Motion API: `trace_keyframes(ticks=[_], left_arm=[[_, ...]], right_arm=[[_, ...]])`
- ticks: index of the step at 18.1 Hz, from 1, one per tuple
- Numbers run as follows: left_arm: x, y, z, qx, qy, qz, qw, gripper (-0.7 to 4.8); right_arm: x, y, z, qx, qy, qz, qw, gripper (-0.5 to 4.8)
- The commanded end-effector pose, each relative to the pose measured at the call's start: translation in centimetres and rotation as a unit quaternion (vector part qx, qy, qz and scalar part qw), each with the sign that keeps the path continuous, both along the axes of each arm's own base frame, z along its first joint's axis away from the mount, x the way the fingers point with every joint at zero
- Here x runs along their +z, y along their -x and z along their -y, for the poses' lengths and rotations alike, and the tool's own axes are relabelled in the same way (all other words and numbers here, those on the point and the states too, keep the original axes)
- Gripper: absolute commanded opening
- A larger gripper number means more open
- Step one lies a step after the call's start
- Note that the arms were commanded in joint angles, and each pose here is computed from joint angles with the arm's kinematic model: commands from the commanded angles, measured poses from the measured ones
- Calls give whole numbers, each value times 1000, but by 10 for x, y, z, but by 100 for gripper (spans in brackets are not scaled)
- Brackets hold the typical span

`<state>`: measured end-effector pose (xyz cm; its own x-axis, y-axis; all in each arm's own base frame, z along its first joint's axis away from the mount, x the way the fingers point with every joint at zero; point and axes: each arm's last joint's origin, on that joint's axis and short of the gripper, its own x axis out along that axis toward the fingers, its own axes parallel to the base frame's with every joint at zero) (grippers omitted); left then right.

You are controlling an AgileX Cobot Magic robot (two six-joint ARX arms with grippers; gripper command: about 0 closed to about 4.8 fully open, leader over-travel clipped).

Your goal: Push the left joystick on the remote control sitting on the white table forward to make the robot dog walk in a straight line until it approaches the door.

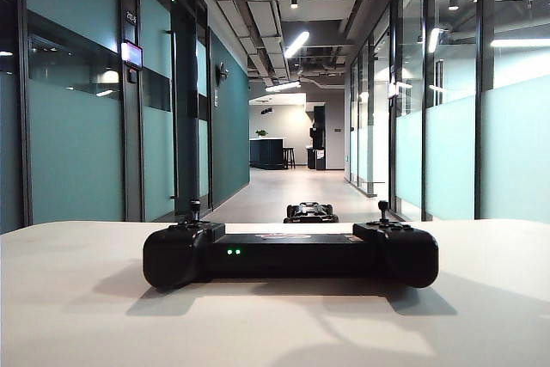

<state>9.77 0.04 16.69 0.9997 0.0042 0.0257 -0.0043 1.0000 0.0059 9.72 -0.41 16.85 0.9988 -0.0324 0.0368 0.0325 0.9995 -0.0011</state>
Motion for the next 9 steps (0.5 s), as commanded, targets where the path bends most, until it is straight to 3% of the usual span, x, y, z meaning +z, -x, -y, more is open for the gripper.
trace_keyframes(ticks=[1, 5, 9], left_arm=[[2, 0, 0, -2, 1, 8, 1000, -5], [3, 0, 0, -2, 2, 9, 1000, -6], [12, 2, 0, -6, 32, 31, 999, -5]], right_arm=[[0, 0, 1, -10, -1, 7, 1000, -2], [0, 0, 1, -10, -1, 7, 1000, -2], [8, 1, 0, -5, -9, 35, 999, -3]])
